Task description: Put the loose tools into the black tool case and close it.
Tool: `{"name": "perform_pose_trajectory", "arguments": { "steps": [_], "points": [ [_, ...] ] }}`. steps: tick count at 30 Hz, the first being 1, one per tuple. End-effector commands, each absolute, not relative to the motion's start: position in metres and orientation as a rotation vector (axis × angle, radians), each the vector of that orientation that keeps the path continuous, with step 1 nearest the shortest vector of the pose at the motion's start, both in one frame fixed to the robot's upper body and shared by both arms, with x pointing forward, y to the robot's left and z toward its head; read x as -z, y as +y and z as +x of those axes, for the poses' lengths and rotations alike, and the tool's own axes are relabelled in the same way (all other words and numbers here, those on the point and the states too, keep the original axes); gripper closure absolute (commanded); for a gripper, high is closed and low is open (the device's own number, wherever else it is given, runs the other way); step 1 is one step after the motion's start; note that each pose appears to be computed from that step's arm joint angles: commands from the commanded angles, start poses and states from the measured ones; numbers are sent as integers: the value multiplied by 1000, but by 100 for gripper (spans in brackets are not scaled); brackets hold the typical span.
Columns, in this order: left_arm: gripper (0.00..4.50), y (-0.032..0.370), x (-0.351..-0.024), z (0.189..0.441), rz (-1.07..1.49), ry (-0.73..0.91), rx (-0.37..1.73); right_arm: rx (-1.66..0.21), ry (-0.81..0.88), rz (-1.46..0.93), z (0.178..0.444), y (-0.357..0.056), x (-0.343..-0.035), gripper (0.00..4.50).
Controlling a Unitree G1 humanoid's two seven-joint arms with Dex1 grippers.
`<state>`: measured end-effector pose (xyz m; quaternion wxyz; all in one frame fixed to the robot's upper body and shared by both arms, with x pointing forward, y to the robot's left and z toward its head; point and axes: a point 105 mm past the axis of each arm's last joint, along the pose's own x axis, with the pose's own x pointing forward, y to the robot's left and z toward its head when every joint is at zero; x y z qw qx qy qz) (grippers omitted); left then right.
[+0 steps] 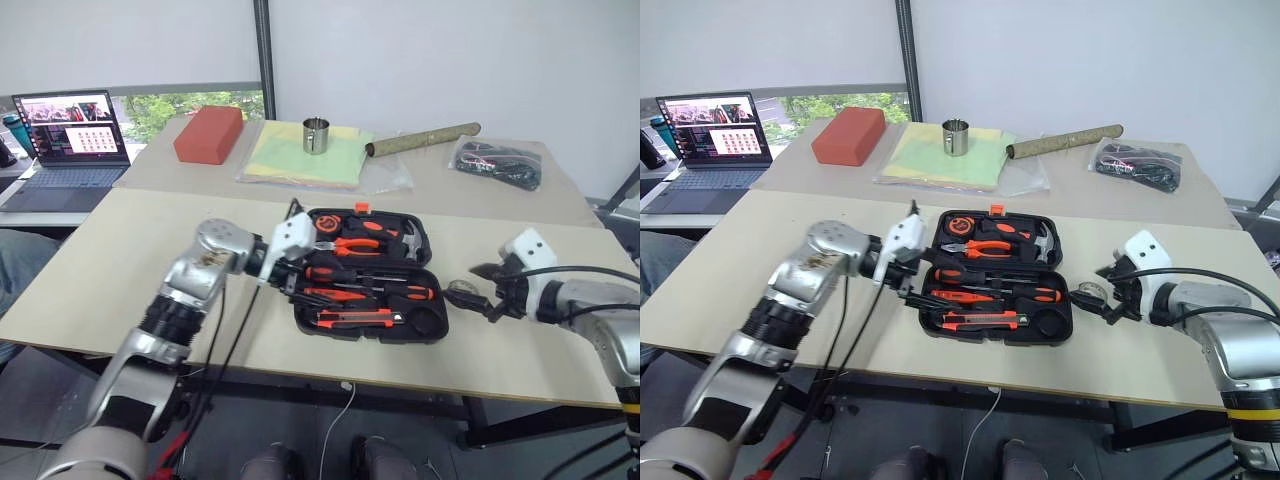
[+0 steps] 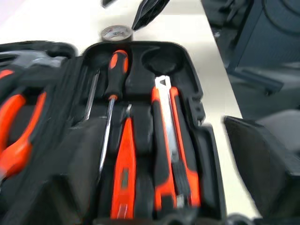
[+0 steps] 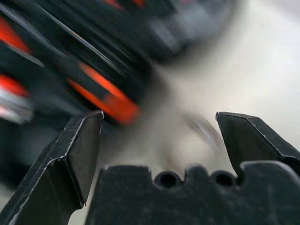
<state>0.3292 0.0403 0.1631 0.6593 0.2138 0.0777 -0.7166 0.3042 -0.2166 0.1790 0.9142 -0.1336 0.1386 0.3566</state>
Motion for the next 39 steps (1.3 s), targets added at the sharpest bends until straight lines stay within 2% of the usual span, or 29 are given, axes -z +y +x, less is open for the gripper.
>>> {"name": "perform_pose_trajectory", "arguments": {
  "steps": [1, 4, 8, 10, 12, 15, 21, 25, 29, 34, 36, 39],
  "points": [
    [190, 27, -161, 332, 545, 153, 1641, -867, 211, -256, 276, -197, -203, 0],
    [292, 16, -148, 329, 586, 173, 1683, -991, 186, -247, 250, -176, -208, 73],
    [446, 7, -144, 330, 607, 176, 1697, -1037, 178, -245, 235, -163, -209, 210],
    [450, 2, -143, 333, 619, 174, 1692, -1046, 178, -242, 230, -159, -208, 271],
    [450, -4, -139, 337, 647, 179, 1675, -1037, 177, -248, 228, -156, -206, 351],
    [450, -10, -128, 340, 710, 197, 1665, -975, 180, -263, 234, -158, -203, 448],
    [450, -4, -90, 327, 888, 261, 1754, -944, 189, -269, 235, -160, -200, 448],
    [450, -3, -85, 330, 894, 260, 1732, -922, 199, -282, 237, -163, -197, 448],
    [450, -2, -97, 338, 860, 242, 1700, -915, 198, -281, 237, -163, -196, 448],
    [450, -9, -156, 342, 619, 166, 1728, -909, 198, -277, 238, -164, -195, 448],
    [450, -8, -159, 343, 609, 177, 1722, -909, 199, -275, 239, -164, -194, 448],
    [450, -8, -143, 341, 670, 215, 1731, -907, 198, -271, 241, -163, -192, 448]
  ]
}}
